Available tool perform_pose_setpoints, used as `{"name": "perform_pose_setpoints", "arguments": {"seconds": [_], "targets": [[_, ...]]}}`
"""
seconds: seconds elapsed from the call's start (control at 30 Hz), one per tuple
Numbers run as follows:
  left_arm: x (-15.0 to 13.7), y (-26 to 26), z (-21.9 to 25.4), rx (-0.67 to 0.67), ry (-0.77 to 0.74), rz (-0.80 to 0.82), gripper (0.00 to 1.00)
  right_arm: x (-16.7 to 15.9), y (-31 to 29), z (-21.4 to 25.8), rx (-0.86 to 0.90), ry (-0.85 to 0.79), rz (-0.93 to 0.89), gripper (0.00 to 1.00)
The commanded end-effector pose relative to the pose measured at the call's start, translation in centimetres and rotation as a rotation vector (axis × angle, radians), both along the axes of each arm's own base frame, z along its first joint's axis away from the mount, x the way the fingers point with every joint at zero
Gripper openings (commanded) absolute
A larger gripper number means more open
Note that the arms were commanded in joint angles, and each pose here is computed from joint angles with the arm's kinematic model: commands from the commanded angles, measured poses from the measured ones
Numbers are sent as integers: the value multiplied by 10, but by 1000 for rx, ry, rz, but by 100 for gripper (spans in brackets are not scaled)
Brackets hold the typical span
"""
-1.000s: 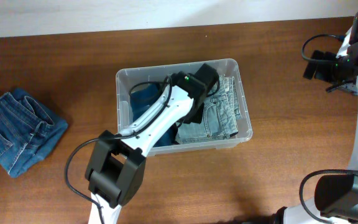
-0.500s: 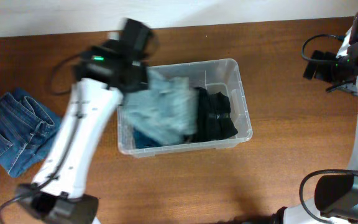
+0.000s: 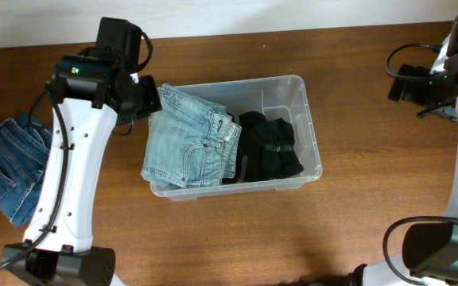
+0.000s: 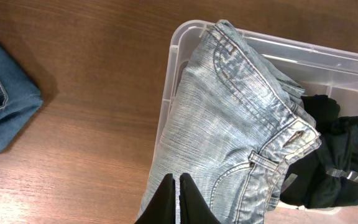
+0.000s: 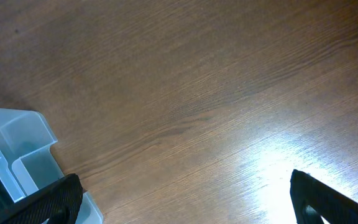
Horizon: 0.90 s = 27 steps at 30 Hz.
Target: Pack container
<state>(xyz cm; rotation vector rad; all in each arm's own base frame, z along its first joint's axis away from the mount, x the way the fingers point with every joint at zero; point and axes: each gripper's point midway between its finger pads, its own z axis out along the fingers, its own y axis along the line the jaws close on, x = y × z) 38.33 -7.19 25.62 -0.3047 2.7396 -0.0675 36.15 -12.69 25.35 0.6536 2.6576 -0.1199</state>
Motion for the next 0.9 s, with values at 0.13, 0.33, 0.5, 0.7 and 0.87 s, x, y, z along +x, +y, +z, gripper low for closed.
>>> {"name": "perform_pose_setpoints", "arguments": {"seconds": [0.13,0.33,0.5,0.7,0.87], "targets": [[-5,-3,3,0,-4,-52,10,0,-2,3,-8,-7,-12,99],[-3,-4,-1,26,-1,-115,73,0,-2,3,-8,-7,-12,99],[4,-12,-24,37,11,-162,77,0,-2,3,-8,-7,-11,99],[7,-27,-34,54,-3,-244,40,0,-2,3,-8,-7,-11,99],[-16,-50,-40,68,59,-317,23,0,-2,3,-8,-7,-11,99]]}}
